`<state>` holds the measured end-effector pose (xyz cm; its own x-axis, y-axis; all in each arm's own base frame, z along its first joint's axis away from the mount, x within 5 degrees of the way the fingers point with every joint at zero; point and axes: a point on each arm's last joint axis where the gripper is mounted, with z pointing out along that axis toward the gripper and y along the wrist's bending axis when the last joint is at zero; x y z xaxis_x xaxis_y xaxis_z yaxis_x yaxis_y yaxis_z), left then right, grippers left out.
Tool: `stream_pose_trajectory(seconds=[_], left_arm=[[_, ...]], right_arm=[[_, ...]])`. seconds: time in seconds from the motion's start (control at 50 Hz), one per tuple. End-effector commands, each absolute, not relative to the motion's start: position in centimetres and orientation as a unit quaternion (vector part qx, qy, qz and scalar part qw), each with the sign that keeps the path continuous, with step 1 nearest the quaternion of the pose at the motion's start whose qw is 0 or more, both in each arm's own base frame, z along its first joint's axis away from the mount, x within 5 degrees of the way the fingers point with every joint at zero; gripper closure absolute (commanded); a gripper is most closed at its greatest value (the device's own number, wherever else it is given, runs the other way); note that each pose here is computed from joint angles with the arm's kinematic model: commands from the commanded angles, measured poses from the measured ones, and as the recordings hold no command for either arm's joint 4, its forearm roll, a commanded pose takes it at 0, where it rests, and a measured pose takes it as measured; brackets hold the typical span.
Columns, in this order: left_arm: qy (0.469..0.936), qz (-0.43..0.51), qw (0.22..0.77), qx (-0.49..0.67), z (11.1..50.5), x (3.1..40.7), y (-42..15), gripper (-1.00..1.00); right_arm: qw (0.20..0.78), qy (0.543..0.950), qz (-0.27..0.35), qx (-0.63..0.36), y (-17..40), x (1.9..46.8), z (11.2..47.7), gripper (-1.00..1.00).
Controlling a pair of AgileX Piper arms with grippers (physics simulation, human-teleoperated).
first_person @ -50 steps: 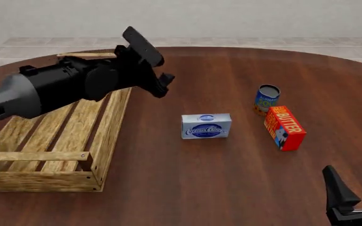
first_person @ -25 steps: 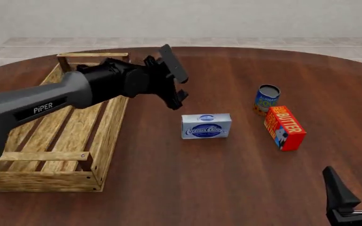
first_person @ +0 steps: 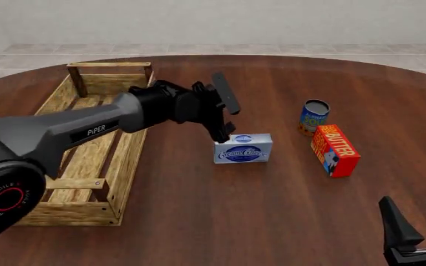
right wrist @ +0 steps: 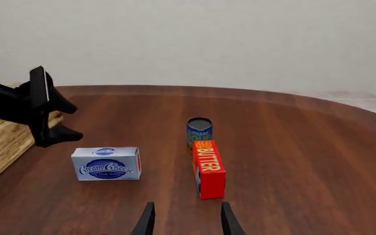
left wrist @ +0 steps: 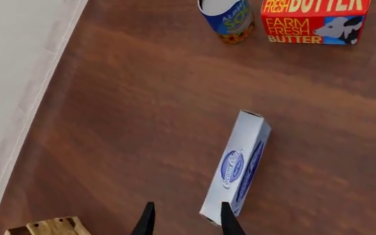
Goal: Pick up the cream cheese and put it in the tray.
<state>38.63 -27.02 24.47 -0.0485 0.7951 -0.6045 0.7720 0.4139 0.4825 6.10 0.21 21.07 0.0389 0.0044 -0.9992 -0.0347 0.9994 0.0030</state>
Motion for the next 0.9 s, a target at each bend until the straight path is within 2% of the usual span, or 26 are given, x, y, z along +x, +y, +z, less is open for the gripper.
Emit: stream_pose_trajectory(seconds=[0.02,0.24,0.42,0.9], left_arm=[[0.720,0.009,0.411,0.559,22.4,38.3,-28.5,-1.00],[0.712,0.012,0.407,0.573,22.3,38.4,-29.0,-1.00],[0.716,0.028,0.397,0.574,21.3,40.4,-27.9,-1.00],[0.717,0.014,0.371,0.590,20.0,38.7,-29.4,-1.00]], right_arm=[[0.720,0.693,0.016,-0.009,0.2,6.0,21.0,-1.00],[0.720,0.693,0.020,-0.007,0.2,6.1,21.1,-1.00],[0.720,0.694,0.021,-0.006,0.2,6.1,21.1,-1.00],[0.717,0.697,0.024,-0.007,0.3,6.3,21.1,-1.00]])
